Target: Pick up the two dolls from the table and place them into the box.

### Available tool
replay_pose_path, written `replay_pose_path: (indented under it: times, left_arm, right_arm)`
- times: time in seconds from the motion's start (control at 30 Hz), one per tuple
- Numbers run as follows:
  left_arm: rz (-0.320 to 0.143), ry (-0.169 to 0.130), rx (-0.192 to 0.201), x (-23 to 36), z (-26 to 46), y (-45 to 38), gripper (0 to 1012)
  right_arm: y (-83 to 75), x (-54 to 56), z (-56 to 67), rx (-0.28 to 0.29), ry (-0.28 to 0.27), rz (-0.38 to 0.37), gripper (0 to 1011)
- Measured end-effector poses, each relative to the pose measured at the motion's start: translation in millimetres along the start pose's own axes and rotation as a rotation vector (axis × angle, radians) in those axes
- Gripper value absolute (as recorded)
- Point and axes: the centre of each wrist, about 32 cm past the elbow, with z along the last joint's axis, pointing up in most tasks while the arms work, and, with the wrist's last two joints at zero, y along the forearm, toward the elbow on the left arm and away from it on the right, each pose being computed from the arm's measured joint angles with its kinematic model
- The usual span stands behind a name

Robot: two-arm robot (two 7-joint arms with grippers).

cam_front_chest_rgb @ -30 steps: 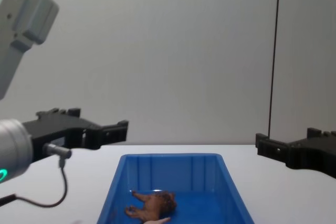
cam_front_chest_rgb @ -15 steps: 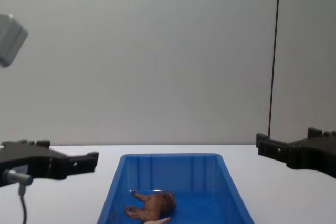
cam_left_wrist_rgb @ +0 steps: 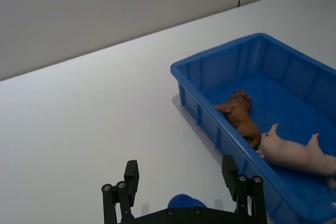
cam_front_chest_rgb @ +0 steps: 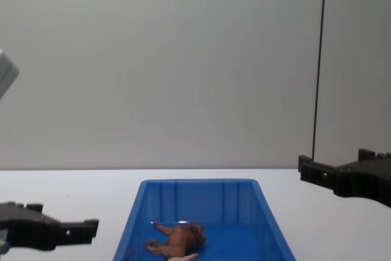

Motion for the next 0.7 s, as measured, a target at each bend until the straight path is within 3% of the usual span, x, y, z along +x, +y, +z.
replay_pose_path:
  times: [0.5, 0.7]
  left_arm:
    - [-0.045, 0.007, 0.095, 3.9, -12.9, 1.1, 996]
    - [-0.049, 0.006, 0.129, 4.5, -17.6, -1.0, 860]
  right_arm:
    - [0.0, 0.0, 0.0, 0.0, 0.0, 0.0, 1001]
    - [0.0, 0.0, 0.0, 0.0, 0.0, 0.0, 1001]
